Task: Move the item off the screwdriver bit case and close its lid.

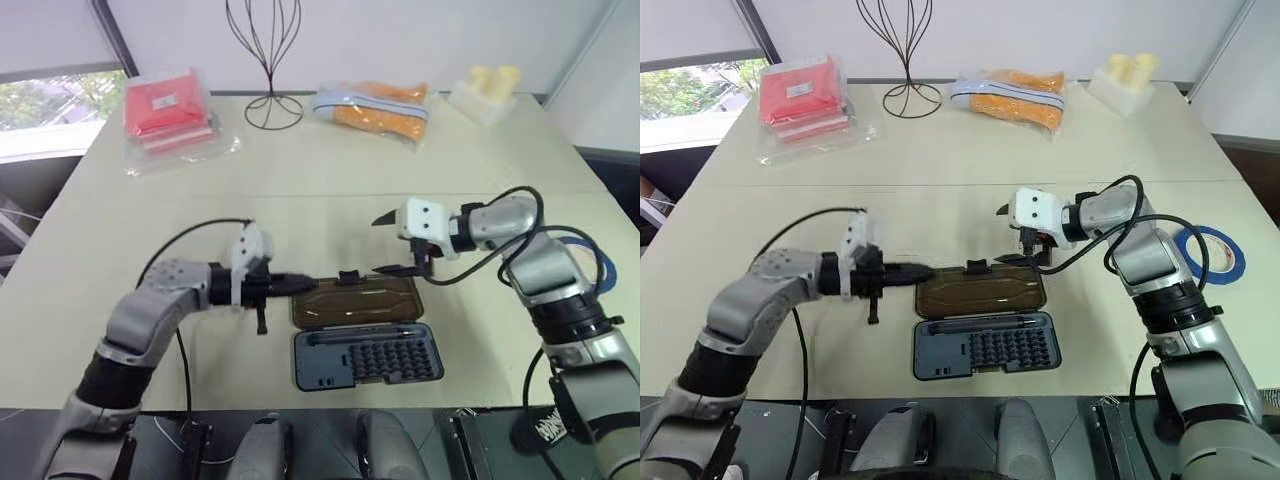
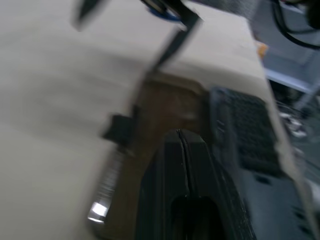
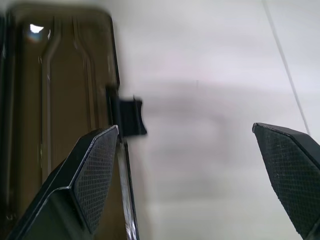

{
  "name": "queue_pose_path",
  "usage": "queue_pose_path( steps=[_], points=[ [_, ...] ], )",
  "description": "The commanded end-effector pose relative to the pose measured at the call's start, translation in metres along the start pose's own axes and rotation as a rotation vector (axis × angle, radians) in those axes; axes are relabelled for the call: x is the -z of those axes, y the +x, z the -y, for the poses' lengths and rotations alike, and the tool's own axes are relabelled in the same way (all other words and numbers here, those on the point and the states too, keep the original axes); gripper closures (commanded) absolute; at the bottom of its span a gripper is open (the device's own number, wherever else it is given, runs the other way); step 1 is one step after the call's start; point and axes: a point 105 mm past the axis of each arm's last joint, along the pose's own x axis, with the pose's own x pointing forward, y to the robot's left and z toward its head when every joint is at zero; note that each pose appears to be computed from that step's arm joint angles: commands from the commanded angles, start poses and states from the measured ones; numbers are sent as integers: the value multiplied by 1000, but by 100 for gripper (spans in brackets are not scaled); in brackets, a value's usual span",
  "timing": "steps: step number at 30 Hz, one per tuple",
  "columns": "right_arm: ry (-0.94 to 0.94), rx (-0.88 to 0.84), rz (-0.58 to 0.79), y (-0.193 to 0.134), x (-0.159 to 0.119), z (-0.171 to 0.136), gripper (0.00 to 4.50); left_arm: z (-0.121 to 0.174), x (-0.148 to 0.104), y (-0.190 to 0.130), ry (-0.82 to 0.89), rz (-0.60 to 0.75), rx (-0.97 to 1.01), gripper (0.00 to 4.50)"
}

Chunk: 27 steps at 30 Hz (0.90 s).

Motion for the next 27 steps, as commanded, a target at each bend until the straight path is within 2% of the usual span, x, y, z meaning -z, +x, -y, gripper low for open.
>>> queue_pose_path(
  steps=[1,9,14,20,27],
  points=[
    [-13,49,62,-1,-15,1,3,14,1,3,11,-23,87,450],
    [9,46,84,12,-21,-8,3,28,16,5,-36,-57,145,450],
    [0,47,73,10,-15,-6,3,50,35,10,-73,-116,201,450],
    [-20,52,83,17,-21,-4,3,48,62,3,-65,-207,186,450],
    [-16,53,75,16,-19,1,3,39,76,4,-33,-224,128,450]
  ],
)
